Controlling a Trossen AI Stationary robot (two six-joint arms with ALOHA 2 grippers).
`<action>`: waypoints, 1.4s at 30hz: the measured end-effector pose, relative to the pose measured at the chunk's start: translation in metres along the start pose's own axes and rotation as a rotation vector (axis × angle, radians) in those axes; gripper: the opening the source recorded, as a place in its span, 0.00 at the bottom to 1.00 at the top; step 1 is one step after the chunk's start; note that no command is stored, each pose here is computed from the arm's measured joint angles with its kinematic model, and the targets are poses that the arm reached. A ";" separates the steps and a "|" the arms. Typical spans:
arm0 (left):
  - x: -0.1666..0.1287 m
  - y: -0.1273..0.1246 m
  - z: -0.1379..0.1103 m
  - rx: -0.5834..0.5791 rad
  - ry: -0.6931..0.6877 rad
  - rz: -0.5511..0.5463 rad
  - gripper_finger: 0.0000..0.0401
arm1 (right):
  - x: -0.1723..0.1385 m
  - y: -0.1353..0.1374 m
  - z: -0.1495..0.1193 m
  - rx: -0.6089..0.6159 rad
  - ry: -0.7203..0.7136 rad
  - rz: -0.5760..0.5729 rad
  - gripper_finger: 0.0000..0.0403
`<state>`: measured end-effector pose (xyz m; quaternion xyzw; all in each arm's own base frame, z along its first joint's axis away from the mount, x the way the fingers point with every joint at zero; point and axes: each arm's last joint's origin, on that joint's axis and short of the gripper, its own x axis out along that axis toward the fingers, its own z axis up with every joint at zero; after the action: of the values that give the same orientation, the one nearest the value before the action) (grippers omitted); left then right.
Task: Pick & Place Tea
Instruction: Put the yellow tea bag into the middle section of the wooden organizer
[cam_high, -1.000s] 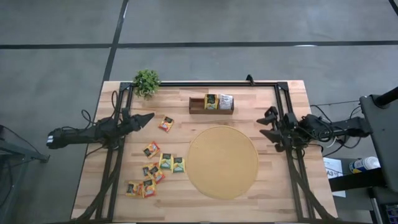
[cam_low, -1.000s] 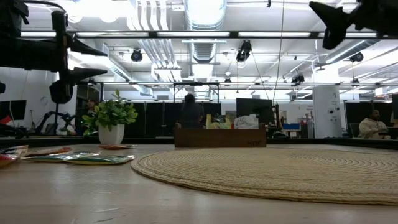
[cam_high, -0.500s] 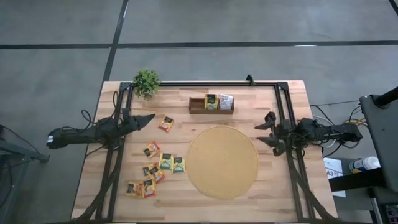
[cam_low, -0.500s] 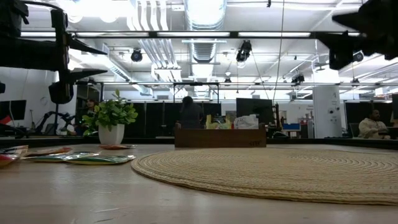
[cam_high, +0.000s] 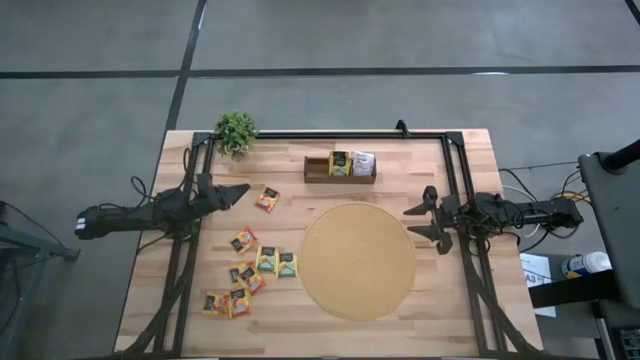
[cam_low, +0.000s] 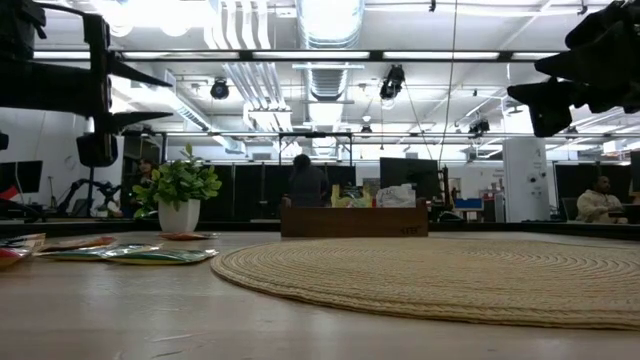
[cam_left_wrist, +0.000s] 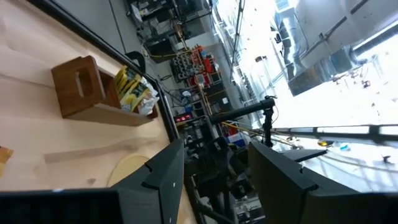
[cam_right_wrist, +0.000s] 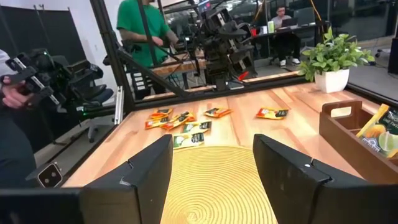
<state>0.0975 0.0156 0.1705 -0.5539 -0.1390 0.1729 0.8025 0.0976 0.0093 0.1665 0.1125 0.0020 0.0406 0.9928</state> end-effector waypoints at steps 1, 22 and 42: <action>0.000 0.000 0.000 -0.021 0.001 -0.003 0.43 | 0.000 0.000 0.000 0.001 0.000 0.000 0.55; -0.001 -0.049 0.010 0.053 0.197 -0.252 0.43 | 0.000 0.000 0.000 0.000 0.000 -0.003 0.55; 0.039 -0.125 0.014 0.666 0.759 0.154 0.43 | 0.000 0.000 0.000 0.002 -0.001 -0.001 0.55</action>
<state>0.1427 0.0034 0.2933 -0.3002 0.2663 0.0531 0.9144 0.0977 0.0092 0.1666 0.1136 0.0019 0.0398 0.9927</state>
